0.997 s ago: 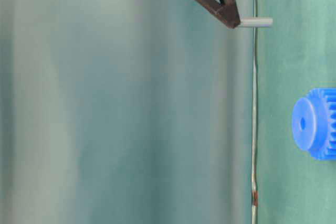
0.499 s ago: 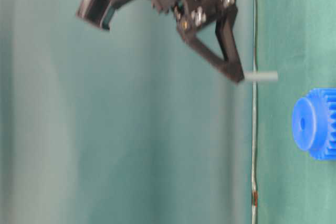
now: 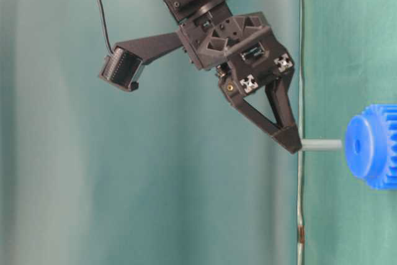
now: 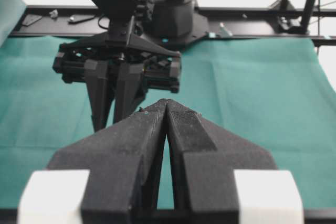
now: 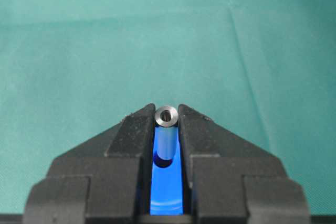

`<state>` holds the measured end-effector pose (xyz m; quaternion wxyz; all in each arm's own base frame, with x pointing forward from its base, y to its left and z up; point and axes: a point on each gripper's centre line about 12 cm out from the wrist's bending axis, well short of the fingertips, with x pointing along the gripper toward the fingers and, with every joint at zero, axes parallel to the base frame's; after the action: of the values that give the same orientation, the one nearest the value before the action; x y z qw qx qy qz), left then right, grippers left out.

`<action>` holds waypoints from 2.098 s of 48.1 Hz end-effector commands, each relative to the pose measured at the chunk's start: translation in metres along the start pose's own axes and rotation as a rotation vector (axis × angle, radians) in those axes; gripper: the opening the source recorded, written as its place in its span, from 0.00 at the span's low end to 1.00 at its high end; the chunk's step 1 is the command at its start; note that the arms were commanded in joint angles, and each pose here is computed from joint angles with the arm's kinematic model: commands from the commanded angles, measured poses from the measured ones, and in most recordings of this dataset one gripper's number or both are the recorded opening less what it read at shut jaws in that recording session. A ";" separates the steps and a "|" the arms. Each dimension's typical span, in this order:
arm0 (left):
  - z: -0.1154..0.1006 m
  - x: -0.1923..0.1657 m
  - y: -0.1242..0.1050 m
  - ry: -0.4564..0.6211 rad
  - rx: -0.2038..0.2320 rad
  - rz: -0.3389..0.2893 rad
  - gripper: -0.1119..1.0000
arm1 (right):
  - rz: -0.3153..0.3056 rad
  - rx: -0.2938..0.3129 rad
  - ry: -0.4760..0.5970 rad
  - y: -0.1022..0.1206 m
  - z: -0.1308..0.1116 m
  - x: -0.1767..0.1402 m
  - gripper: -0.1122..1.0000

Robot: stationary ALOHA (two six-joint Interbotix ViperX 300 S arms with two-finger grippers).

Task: Insert the shaft placed at a random location into the center hole of the medium gear at another random location.
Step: 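Lower the shaft with the right gripper into the gear's center hole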

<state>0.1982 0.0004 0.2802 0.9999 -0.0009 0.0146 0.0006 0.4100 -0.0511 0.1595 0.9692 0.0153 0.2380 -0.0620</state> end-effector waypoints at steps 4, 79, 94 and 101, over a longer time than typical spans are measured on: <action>0.008 0.002 0.000 -0.020 0.001 0.001 0.10 | 0.002 0.001 -0.043 0.001 0.016 -0.001 0.22; 0.008 0.002 0.000 -0.018 0.000 0.001 0.10 | -0.004 0.018 0.037 0.000 -0.030 0.029 0.22; 0.008 0.002 0.000 -0.020 0.002 -0.001 0.10 | -0.004 0.018 0.055 0.000 -0.032 0.029 0.22; 0.008 0.002 0.000 -0.017 0.001 0.001 0.10 | -0.004 0.018 0.054 0.000 -0.031 0.029 0.23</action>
<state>0.1985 0.0004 0.2797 0.9999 -0.0017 0.0161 0.0006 0.4161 -0.0518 0.1086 0.9591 0.0227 0.2747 -0.0648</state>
